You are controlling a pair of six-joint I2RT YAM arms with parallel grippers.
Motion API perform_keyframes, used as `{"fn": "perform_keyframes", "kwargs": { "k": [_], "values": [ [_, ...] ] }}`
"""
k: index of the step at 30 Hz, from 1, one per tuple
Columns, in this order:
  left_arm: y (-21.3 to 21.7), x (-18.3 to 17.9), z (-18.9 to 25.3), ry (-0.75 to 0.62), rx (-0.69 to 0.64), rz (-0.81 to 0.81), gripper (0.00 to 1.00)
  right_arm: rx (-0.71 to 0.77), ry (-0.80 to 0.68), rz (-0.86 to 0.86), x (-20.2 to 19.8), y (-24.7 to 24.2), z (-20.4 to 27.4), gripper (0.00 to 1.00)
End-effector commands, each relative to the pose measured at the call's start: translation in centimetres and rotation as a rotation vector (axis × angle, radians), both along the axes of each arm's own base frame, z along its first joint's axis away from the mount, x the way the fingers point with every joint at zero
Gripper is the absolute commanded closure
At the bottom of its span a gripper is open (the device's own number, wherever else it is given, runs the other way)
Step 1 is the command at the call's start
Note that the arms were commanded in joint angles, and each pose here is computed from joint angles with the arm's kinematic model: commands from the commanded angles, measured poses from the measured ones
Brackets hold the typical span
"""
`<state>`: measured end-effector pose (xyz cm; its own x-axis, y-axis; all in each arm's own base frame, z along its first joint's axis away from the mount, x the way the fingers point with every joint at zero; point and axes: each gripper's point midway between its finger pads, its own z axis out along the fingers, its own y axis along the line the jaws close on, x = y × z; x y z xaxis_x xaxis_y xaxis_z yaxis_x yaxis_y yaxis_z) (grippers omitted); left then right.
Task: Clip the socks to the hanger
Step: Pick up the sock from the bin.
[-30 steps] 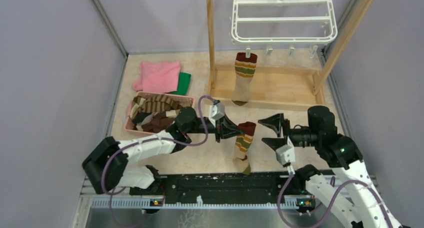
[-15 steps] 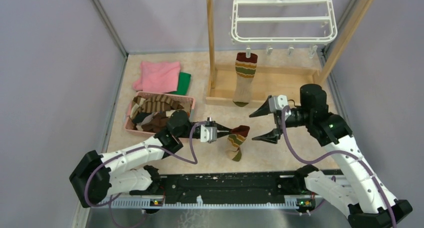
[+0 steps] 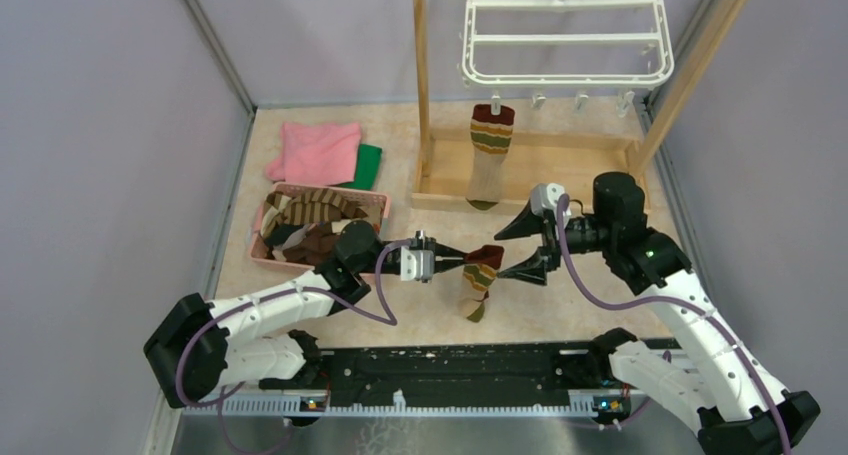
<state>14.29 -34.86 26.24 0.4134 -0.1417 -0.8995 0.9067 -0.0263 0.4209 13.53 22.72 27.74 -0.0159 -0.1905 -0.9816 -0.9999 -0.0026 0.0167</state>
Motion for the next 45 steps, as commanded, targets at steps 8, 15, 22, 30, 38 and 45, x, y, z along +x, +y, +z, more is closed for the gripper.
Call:
{"fn": "perform_keyframes", "kwargs": {
  "k": [8,15,22,30,38,45],
  "values": [
    [-0.6,-0.8,2.9,-0.039,-0.087,-0.055,1.0,0.064,-0.051,0.029,-0.5,0.5,1.5,0.56],
    [-0.6,-0.8,3.1,-0.021,-0.098,-0.051,1.0,0.063,-0.078,0.041,-0.8,0.3,1.4,1.0],
    [-0.1,-0.3,1.9,0.069,-0.066,0.007,0.65,0.021,-0.232,0.006,-0.6,-0.7,2.4,1.0],
    [2.4,-0.2,2.0,0.172,-0.082,0.122,0.31,-0.19,-0.426,-0.12,0.7,-4.2,1.7,1.0],
    [1.1,0.9,6.0,0.307,-0.149,0.122,0.25,-0.197,-0.358,-0.332,3.1,-5.9,4.2,1.0],
    [-1.1,2.2,10.9,0.33,-0.21,0.086,0.25,-0.232,-0.265,-0.447,4.7,-7.2,5.5,1.0]
  ]
}}
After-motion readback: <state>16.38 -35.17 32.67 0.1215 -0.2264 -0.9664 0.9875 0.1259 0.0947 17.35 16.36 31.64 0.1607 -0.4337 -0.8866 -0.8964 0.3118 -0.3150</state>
